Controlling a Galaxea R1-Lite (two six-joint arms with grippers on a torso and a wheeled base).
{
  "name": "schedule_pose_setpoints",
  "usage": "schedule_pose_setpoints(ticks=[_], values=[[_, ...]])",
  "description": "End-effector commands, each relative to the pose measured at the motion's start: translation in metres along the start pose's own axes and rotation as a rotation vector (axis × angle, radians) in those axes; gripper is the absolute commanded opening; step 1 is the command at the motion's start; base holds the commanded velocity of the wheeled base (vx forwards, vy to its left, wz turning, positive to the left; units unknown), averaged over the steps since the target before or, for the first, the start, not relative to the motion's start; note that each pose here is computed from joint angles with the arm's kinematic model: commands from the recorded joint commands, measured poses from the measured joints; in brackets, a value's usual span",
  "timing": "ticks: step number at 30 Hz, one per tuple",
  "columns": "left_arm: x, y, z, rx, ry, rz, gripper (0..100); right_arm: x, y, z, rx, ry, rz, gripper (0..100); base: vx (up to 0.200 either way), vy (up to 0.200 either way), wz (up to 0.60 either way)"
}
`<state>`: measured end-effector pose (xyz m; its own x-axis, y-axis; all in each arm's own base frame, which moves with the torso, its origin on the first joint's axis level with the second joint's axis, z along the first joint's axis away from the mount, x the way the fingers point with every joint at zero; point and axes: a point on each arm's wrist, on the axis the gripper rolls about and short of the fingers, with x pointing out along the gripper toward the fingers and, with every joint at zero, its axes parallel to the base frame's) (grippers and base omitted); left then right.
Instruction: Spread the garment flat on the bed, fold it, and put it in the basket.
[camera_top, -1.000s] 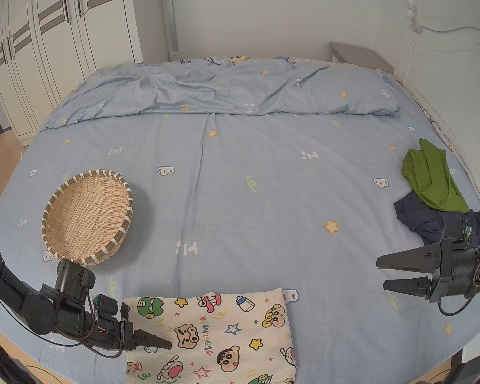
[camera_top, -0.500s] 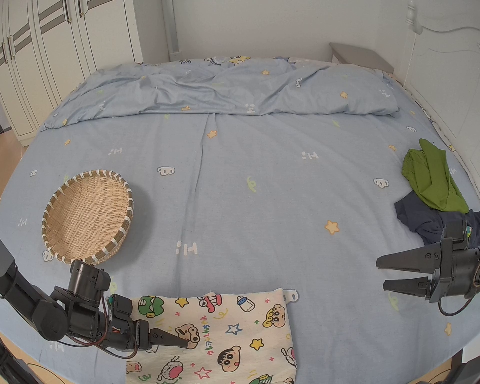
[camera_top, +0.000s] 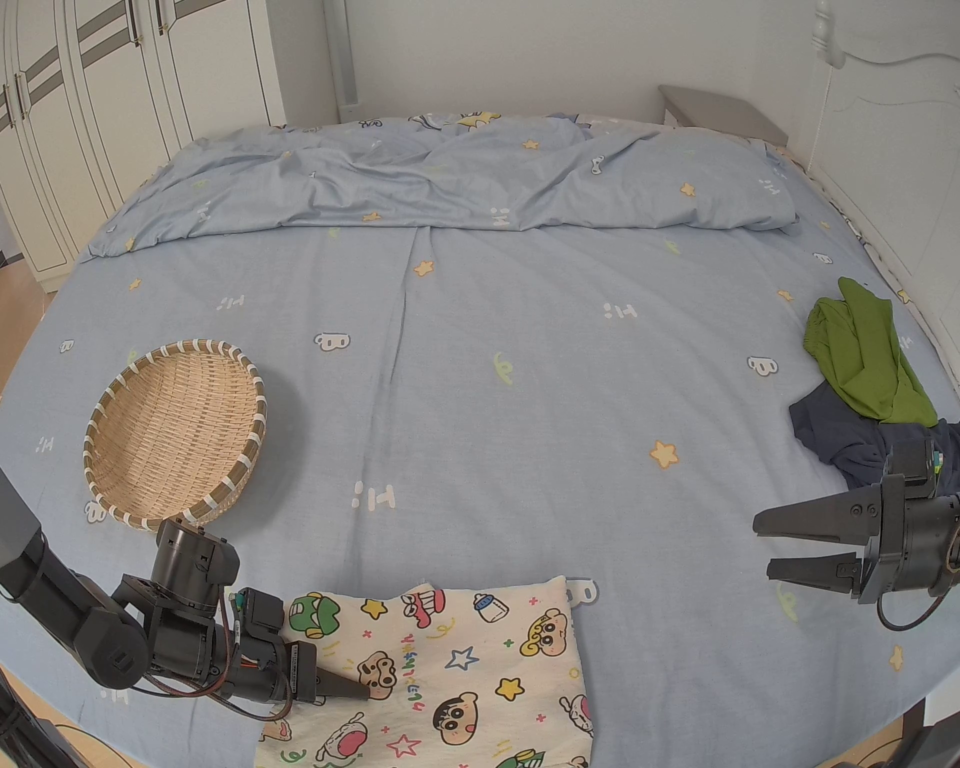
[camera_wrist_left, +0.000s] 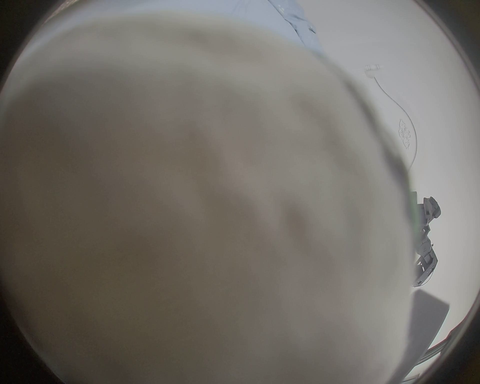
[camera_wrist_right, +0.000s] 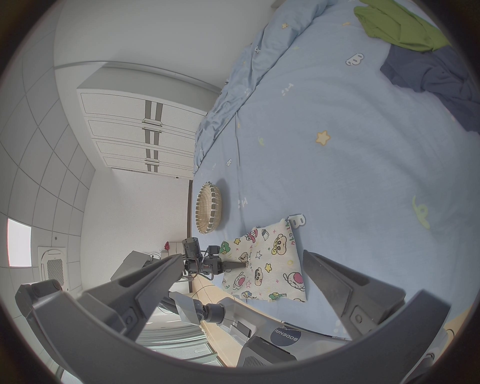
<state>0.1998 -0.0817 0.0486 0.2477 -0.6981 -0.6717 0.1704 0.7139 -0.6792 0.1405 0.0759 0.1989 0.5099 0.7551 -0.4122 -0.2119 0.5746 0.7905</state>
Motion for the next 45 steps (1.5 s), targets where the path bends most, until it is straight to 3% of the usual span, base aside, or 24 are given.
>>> schedule_pose_setpoints(ticks=[1,12,30,45], values=[[-0.001,0.001,0.001,-0.004,-0.006,0.002,0,0.001,-0.001,0.0,0.003,0.003,-0.003,100,0.0,0.0,0.0],[-0.01,-0.005,0.003,0.012,-0.063,0.024,0,0.001,-0.001,0.0,0.003,0.004,-0.004,100,0.0,0.0,0.0],[-0.014,-0.008,0.005,0.023,-0.084,0.017,0,0.002,0.0,0.0,0.001,0.003,-0.002,100,-0.033,0.2,0.0],[-0.013,-0.009,0.012,0.035,-0.126,0.053,0,0.002,0.0,0.001,0.001,0.002,-0.002,100,0.0,0.0,0.0]])
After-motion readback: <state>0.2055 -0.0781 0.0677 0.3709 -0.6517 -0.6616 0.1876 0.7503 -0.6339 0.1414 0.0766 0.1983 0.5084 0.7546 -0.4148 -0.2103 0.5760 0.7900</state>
